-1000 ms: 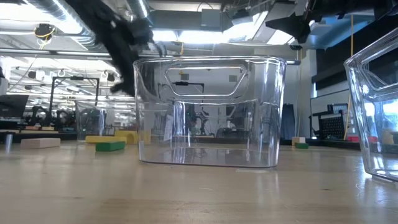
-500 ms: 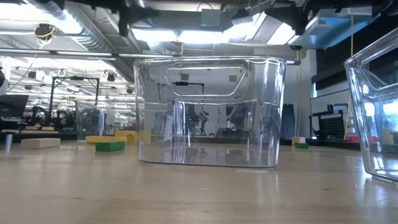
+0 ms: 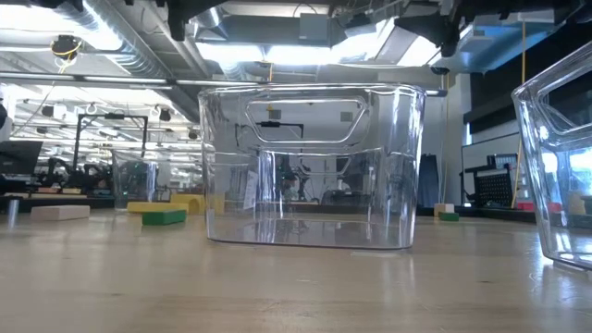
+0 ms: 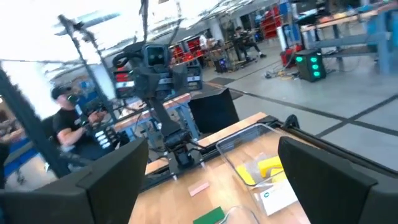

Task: Sort & place blocks by color
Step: Put the top right green block into the middle transparent bin

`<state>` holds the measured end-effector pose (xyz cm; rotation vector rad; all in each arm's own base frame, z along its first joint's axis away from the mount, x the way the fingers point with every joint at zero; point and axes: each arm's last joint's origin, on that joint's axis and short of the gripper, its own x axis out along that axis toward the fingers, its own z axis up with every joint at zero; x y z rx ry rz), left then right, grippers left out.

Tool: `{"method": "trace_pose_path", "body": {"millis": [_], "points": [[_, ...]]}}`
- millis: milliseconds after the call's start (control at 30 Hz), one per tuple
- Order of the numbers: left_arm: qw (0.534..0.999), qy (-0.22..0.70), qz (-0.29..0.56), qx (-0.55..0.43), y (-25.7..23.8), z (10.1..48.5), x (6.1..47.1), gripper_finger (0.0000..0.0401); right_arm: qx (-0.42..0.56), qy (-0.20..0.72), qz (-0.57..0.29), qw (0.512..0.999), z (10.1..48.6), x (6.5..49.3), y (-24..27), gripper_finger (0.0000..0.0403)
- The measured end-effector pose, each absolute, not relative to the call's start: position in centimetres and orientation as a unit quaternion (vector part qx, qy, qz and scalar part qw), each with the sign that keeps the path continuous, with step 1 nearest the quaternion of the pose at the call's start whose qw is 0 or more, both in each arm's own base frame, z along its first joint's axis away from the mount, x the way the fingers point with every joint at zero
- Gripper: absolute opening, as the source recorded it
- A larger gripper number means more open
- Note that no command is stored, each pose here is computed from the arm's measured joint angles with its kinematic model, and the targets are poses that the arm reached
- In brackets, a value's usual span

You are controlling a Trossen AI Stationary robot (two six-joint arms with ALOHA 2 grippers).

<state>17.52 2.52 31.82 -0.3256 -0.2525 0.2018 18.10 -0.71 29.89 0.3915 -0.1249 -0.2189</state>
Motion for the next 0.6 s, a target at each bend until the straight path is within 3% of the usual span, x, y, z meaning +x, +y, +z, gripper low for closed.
{"method": "trace_pose_path", "body": {"millis": [133, 267, 433, 600], "points": [[0.972, -0.126, 0.097, -0.174, 2.5, 31.8, 17.5, 0.0169, 0.266, -0.014, -0.177, 0.947, 30.3, 18.2, -1.4, 0.0362], [0.971, -0.128, 0.095, -0.178, 2.5, 31.9, 17.4, 0.0169, 0.285, 0.130, -0.291, 0.904, 32.1, 18.5, -2.8, 0.0362], [0.971, -0.130, 0.094, -0.178, 2.5, 31.9, 17.4, 0.0169, 0.296, 0.265, -0.480, 0.782, 32.3, 18.9, -6.0, 0.0362], [0.971, -0.130, 0.094, -0.178, 2.5, 31.9, 17.4, 0.0169, 0.310, 0.352, -0.573, 0.672, 27.9, 19.5, -9.0, 0.0362]]}}
